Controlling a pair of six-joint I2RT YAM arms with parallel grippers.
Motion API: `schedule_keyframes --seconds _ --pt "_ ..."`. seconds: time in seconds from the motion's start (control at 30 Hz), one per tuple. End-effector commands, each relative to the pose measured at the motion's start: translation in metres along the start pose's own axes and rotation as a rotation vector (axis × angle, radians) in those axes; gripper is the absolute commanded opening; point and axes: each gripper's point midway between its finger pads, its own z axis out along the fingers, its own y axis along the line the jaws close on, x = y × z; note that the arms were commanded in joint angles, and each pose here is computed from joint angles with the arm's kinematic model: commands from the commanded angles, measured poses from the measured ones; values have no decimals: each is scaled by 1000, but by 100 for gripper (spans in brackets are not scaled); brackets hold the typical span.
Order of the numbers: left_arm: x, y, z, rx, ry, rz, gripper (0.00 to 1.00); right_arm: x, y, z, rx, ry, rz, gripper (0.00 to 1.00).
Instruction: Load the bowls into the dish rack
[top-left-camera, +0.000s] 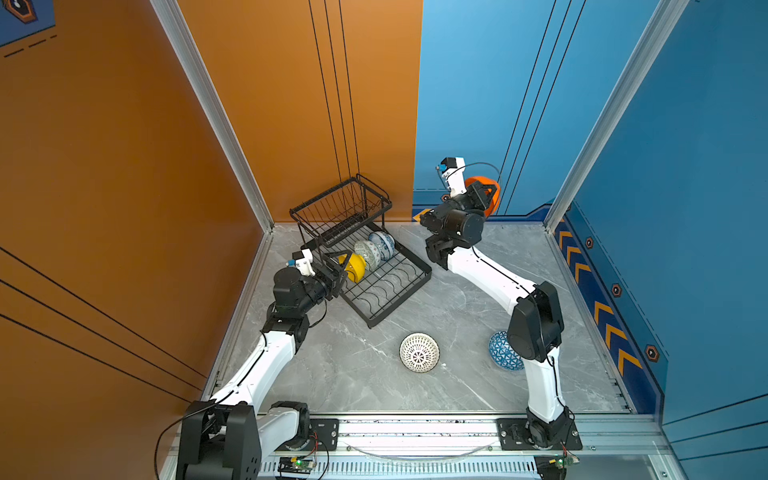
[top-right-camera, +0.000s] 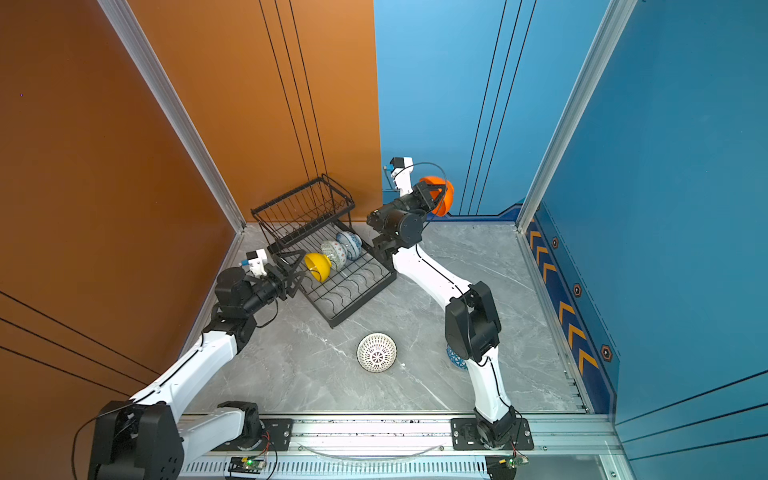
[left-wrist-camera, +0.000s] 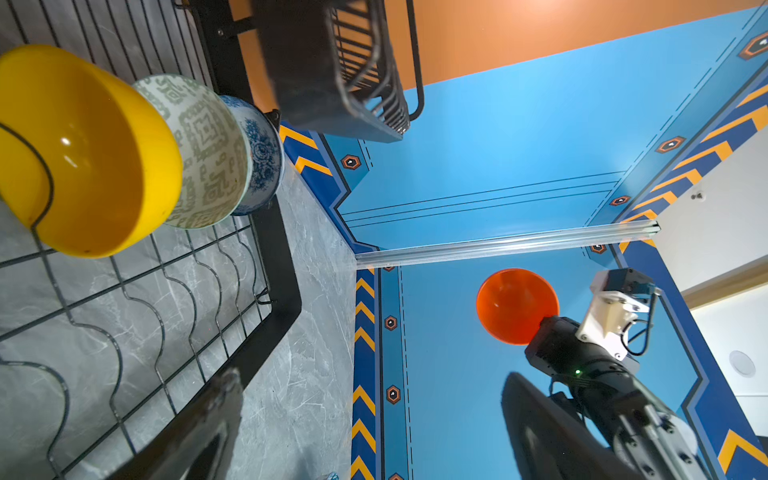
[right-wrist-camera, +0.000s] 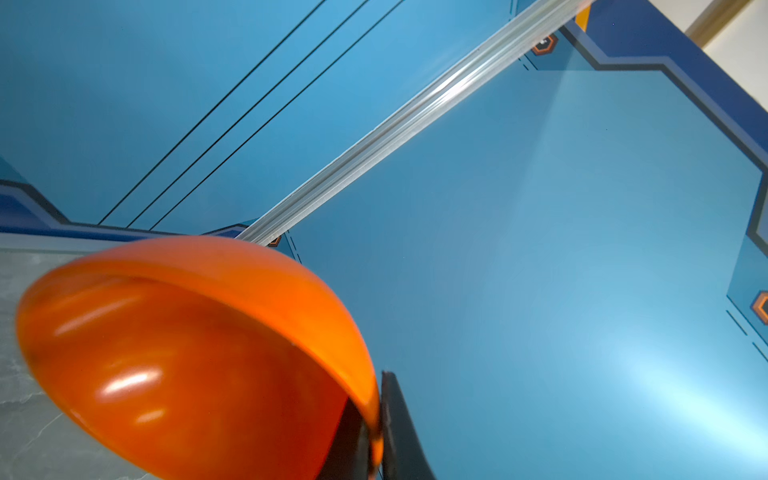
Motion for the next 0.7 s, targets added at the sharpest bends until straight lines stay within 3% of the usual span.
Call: schedule_keyframes --seconds 0.0,0.17,0.23,0.27,0.43,0.67 --pt "3 -7 8 -11 7 44 98 15 -34 -3 -78 122 115 9" --pt "19 -22 19 -3 53 85 98 -32 -52 -16 -48 -91 148 9" --pt "22 -30 19 2 57 101 98 -38 -67 -13 -235 -169 328 10" --pt "23 -31 17 -1 55 109 98 -33 -66 -6 -301 -156 358 10" --pt "26 -32 11 -38 39 160 98 -26 -26 2 -316 -136 223 8" --pt "23 -30 13 -53 43 161 98 5 62 -27 -635 -118 168 8"
